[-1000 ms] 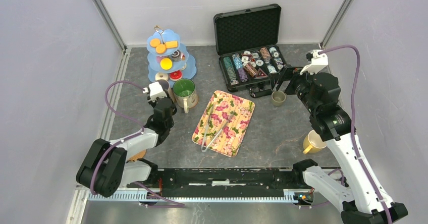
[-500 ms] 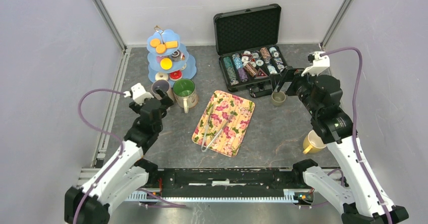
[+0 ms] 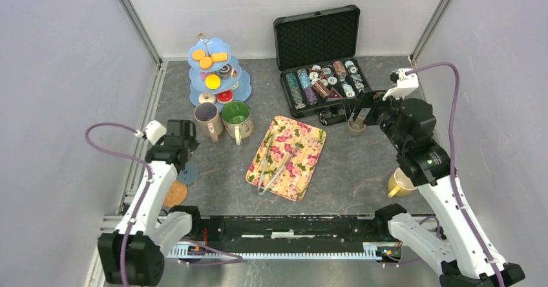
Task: Serve the afternoon tea
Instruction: Move the coaster to the center of the board.
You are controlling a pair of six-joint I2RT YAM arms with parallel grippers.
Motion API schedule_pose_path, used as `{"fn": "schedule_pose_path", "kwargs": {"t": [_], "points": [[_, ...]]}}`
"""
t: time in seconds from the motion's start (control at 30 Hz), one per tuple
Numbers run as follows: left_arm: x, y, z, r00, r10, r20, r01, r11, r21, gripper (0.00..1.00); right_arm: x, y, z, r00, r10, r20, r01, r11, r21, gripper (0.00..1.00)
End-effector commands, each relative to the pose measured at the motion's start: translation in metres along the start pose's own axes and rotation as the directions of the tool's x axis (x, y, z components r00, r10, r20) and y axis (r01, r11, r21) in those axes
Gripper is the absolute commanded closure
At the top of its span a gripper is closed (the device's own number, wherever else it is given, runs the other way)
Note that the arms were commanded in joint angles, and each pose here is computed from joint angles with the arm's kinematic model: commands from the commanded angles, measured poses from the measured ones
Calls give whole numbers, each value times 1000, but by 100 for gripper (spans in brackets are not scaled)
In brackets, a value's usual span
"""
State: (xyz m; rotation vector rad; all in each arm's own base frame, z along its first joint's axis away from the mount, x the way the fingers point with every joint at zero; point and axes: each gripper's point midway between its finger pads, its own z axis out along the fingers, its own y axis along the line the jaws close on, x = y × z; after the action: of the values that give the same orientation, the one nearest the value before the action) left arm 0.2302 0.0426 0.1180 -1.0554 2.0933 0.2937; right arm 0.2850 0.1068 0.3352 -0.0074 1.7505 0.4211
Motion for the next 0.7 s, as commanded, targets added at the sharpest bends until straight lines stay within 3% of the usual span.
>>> {"fn": "schedule_pose_path", "kwargs": {"t": [0.0, 0.13, 0.27, 0.43, 0.57, 0.67], "points": [[8, 29, 19, 964, -239, -115, 227, 968, -111, 0, -9, 4, -4, 999, -12, 38, 13, 1000, -15, 2], [9, 55, 38, 917, -390, -80, 370, 910, -187, 4, -8, 6, -5, 999, -22, 39, 22, 1000, -15, 2], [20, 61, 49, 892, -446, -76, 421, 880, -219, 8, -7, 7, -5, 999, -33, 39, 34, 999, -13, 2], [46, 55, 64, 850, -504, -151, 462, 852, -247, 10, -6, 8, -7, 998, -44, 42, 45, 999, -13, 2], [68, 32, 67, 803, -529, -273, 495, 848, -189, 27, -6, 6, -8, 997, -53, 52, 53, 999, -1, 2], [85, 18, 63, 766, -550, -334, 524, 834, -173, 32, -4, 5, -9, 997, -59, 55, 59, 998, 7, 2]]}}
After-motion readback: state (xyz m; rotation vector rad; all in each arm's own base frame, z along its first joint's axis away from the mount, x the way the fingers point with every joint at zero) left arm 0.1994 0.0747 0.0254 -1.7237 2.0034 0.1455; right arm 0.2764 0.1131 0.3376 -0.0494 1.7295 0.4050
